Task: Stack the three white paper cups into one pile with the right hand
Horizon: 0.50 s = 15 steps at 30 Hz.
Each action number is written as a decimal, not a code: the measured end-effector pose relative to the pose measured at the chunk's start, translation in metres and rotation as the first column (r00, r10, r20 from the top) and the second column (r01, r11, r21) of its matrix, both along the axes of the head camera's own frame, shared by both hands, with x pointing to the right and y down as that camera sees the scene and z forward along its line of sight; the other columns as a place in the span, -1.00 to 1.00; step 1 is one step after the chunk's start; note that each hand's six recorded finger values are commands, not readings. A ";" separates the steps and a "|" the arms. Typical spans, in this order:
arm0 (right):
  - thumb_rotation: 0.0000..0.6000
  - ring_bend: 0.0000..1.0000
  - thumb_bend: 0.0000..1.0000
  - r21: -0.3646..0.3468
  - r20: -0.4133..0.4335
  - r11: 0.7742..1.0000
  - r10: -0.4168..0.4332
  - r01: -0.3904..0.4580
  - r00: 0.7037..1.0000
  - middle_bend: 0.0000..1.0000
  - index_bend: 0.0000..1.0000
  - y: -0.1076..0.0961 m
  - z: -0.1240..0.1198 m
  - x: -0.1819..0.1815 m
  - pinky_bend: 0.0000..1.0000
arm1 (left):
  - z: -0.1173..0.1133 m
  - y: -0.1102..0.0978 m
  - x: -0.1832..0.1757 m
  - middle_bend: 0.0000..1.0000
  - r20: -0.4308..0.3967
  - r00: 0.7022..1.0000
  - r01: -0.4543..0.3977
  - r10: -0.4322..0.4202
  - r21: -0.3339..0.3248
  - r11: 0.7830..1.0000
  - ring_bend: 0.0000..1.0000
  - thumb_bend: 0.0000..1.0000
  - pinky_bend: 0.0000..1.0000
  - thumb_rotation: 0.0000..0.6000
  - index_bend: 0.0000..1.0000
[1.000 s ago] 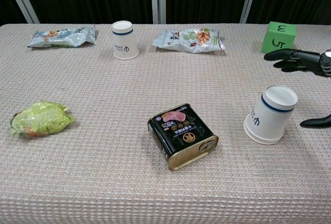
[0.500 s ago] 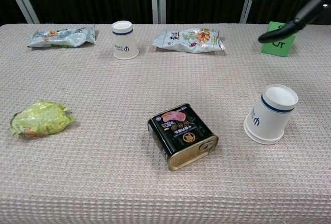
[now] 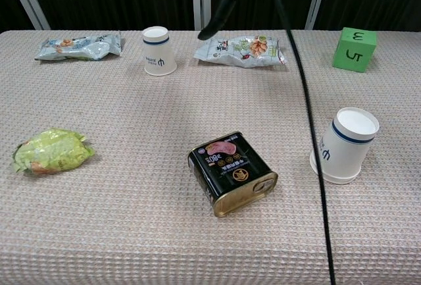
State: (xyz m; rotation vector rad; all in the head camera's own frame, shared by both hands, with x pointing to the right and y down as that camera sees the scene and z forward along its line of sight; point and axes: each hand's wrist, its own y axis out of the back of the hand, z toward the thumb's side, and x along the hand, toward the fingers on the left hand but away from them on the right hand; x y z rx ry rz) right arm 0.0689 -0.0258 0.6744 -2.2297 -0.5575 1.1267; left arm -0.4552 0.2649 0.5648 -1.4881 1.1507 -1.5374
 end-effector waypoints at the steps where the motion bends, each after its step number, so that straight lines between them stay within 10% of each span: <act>1: 1.00 -1.00 -0.81 0.009 -0.014 1.000 0.000 0.000 1.000 -0.77 -1.00 -0.005 0.003 -0.009 -1.00 | 0.000 0.001 -0.001 -0.70 -0.001 1.000 0.005 -0.005 -0.002 1.000 -0.74 -0.62 -0.71 1.00 -0.56; 15: 1.00 -1.00 -0.78 0.122 -0.242 0.989 -0.054 0.085 0.969 -0.75 -0.98 -0.025 0.048 -0.095 -1.00 | -0.002 0.021 -0.024 -0.70 -0.004 0.994 0.112 -0.112 -0.024 0.993 -0.74 -0.62 -0.71 1.00 -0.56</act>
